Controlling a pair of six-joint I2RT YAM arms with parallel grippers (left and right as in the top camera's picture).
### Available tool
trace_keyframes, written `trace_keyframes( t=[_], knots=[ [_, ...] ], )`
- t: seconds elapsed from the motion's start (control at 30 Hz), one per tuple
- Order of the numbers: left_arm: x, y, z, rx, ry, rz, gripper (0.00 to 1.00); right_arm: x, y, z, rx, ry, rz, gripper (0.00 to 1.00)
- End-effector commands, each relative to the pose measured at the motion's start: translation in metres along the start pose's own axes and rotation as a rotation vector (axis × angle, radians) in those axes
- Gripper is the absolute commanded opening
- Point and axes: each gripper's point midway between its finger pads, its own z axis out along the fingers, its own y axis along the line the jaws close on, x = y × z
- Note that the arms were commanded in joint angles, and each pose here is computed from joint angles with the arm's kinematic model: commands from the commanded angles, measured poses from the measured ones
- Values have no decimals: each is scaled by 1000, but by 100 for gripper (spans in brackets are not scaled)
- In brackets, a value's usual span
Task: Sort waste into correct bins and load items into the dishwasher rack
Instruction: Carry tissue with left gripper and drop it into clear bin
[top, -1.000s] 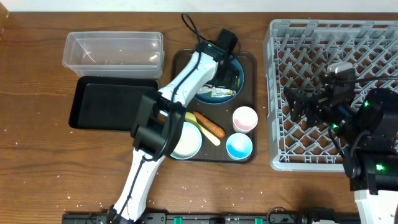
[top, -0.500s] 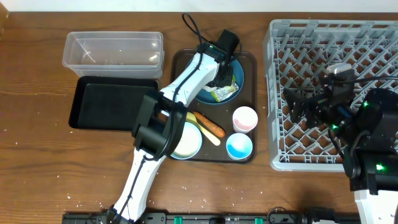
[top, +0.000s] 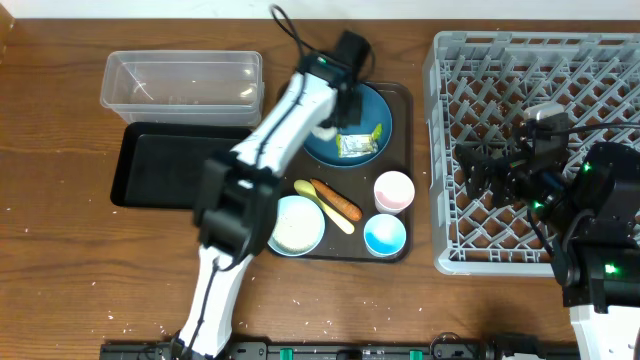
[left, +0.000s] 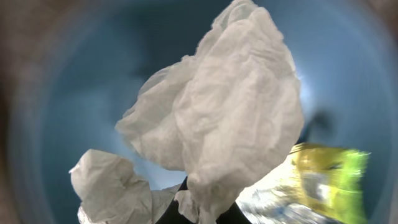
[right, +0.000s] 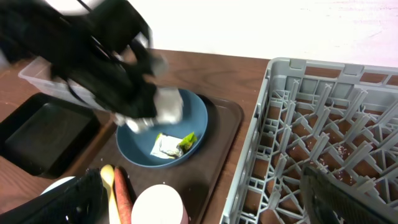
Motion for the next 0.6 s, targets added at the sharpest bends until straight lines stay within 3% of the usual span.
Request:
trace_keyframes(
  t=[0.0, 0.23, 0.57],
  knots=[
    [-39, 9, -77, 37, -174, -34, 6, -8, 8, -2, -23, -16, -23, 99],
    [-59, 50, -126, -14, -286, -98, 6, -8, 8, -2, -23, -15, -23, 99],
    [-81, 196, -118, -259, -329, -338, 6, -8, 8, -2, -23, -15, -23, 99]
  ],
)
